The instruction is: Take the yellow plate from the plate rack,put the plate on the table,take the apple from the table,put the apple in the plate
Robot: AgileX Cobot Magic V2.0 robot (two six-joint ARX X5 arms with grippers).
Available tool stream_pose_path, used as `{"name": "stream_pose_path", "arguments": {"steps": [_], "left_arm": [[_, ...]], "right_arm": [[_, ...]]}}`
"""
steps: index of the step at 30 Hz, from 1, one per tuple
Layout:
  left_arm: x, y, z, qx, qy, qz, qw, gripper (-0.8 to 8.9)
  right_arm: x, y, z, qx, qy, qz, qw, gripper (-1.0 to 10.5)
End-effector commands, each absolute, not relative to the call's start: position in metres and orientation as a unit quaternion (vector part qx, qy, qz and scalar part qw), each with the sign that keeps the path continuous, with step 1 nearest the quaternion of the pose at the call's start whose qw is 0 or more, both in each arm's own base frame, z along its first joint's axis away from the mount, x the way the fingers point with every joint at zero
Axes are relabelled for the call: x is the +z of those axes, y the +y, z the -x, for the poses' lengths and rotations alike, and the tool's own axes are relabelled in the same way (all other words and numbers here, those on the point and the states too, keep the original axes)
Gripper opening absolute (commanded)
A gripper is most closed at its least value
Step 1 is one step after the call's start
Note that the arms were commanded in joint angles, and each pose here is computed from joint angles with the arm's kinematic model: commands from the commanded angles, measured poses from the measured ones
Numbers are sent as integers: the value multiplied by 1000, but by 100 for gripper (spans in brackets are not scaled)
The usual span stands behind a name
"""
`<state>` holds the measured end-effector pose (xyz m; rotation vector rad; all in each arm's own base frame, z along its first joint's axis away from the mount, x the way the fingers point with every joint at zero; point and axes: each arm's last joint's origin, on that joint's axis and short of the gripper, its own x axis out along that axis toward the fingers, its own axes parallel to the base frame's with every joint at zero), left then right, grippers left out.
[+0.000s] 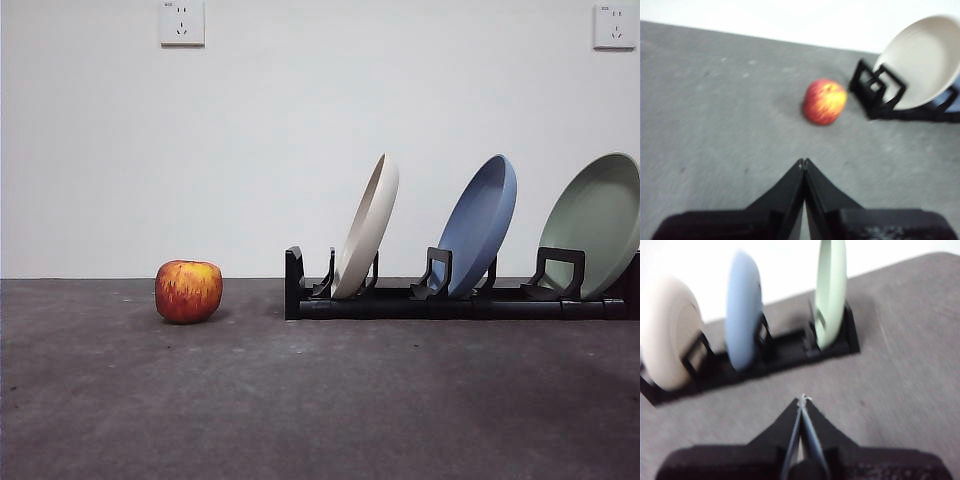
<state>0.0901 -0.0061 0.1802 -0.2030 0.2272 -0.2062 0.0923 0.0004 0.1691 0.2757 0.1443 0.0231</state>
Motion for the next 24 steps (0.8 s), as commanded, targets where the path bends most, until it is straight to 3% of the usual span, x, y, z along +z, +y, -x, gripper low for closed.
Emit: {"name": "stream_pose_path", "arguments": {"steps": [1,7,14,24], "left_arm": [[193,-6,-88,-106,105,120,982,-6],[225,-9,-86,-149,116,130,973,-6],[273,-11,-87,-195,153,124,961,-6],[340,-16,-85,-256,190,94,943,-6]], "right_arm": [[191,1,-89,25,40,-162,986,-12],[236,4,-83,74,42,-156,984,-12],[292,8,-78,135,123,-98,978,-12],[362,10,-67,179,199,-37,963,-11]]}}
